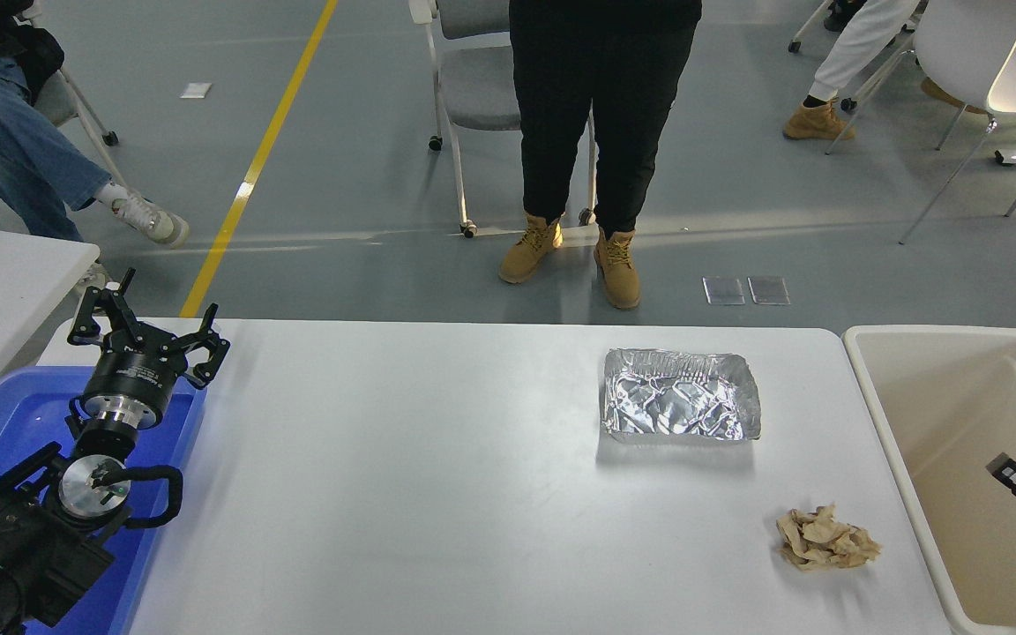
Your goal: Clean the table surface
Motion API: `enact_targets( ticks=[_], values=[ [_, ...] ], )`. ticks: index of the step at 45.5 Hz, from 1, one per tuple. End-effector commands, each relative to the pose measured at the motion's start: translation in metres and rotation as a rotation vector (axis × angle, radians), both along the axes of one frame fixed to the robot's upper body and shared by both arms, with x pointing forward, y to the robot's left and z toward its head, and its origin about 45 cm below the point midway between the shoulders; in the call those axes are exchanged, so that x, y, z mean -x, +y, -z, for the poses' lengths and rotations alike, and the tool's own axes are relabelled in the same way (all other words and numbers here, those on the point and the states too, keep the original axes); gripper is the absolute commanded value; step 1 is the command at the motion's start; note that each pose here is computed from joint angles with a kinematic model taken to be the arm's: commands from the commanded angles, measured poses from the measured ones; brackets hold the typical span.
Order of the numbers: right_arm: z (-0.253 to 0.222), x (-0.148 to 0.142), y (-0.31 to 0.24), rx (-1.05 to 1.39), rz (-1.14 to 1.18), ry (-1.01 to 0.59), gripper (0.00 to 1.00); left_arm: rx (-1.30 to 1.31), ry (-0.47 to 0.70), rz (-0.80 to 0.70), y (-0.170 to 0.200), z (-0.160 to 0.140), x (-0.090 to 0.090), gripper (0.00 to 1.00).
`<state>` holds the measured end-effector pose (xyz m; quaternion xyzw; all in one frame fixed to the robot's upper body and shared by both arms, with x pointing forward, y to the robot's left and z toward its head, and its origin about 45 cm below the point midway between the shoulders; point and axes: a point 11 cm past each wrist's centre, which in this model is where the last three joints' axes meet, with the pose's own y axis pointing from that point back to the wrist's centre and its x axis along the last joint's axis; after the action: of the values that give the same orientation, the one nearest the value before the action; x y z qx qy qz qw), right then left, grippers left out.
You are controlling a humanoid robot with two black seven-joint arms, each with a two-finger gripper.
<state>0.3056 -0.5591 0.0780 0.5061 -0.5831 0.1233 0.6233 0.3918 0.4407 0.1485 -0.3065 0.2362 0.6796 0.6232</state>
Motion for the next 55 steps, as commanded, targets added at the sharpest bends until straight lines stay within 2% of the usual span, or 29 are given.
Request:
enact_targets(
  ticks=[1, 13, 37, 49, 55],
  values=[
    [-0.001, -0.005, 0.007, 0.055, -0.002, -0.060, 0.93, 0.000, 0.000, -0.001, 0.000, 0.000, 0.000, 1.00],
    [-0.023, -0.017, -0.003, 0.083, 0.022, -0.120, 0.94, 0.000, 0.000, 0.001, 0.000, 0.000, 0.000, 1.00],
    [-0.155, -0.106, -0.013, -0.250, 0.322, -0.694, 0.96, 0.000, 0.000, -0.001, 0.000, 0.000, 0.000, 1.00],
    [-0.201, -0.140, 0.003, -0.566, 0.357, -0.889, 0.98, 0.000, 0.000, -0.001, 0.000, 0.000, 0.000, 1.00],
    [-0.228, -0.156, 0.012, -0.634, 0.332, -0.946, 0.98, 0.000, 0.000, -0.001, 0.000, 0.000, 0.000, 1.00]
  ],
)
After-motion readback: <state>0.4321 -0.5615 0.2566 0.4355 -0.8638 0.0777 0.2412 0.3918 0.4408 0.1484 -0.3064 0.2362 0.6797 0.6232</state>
